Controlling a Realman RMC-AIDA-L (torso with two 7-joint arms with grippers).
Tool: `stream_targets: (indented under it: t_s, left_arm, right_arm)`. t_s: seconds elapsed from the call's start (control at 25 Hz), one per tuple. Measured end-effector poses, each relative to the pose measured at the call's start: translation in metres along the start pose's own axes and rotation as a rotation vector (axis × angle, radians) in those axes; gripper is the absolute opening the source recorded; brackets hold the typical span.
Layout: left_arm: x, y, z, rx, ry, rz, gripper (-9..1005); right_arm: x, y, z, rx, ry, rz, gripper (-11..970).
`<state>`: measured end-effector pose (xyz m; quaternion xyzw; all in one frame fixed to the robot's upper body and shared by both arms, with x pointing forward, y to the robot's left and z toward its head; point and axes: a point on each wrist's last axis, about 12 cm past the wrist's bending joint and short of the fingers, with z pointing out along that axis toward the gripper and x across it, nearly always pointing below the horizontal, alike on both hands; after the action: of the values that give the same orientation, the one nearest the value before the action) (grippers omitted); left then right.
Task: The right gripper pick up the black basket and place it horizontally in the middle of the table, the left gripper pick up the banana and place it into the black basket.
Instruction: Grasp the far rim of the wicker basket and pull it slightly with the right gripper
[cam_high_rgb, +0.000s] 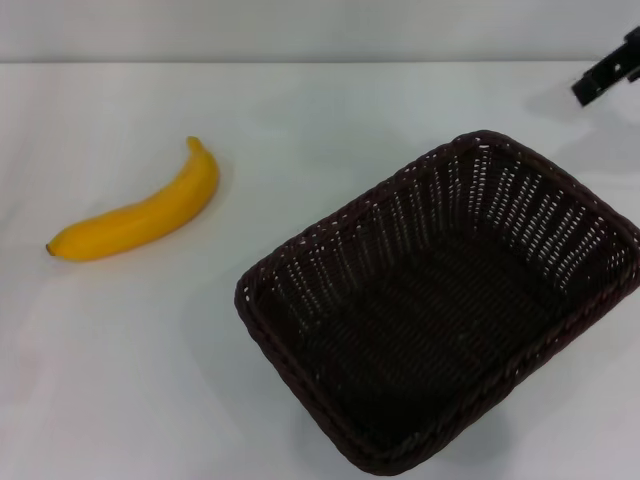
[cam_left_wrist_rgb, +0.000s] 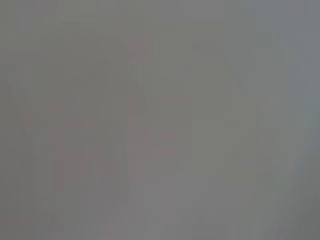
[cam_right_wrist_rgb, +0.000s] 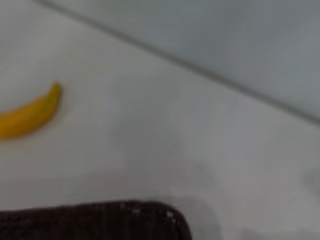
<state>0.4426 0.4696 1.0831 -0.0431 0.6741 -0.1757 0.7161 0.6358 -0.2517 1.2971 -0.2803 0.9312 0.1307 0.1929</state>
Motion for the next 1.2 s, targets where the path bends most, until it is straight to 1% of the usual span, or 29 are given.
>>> stream_targets:
  t_s: [0.16,0.36,0.52,0.8,1.0,1.2]
  left_arm:
    - [-0.001,0.002,-0.001,0.001,0.013,0.01,887]
    - [-0.003,0.004,0.001,0.005,0.032,0.024,887]
    - [-0.003,0.004,0.004,0.013,0.042,0.03,887]
    - [-0.004,0.003,0.006,0.028,0.055,0.054,886]
    - [-0.003,0.003,0.007,0.027,0.057,0.057,886]
    - [-0.006,0.003,0.008,0.031,0.056,0.068,885]
  right_arm:
    - [-0.003,0.011,0.019,0.017,0.089,0.018,753]
    - [-0.002,0.023,0.039,0.0,0.16,0.024,748]
    - [-0.002,0.029,0.053,0.029,0.223,0.026,745]
    - [-0.01,0.036,0.07,0.08,0.273,0.025,738]
    - [-0.012,0.04,0.087,0.069,0.311,0.025,733]
    - [-0.014,0.047,0.104,0.055,0.346,0.001,729]
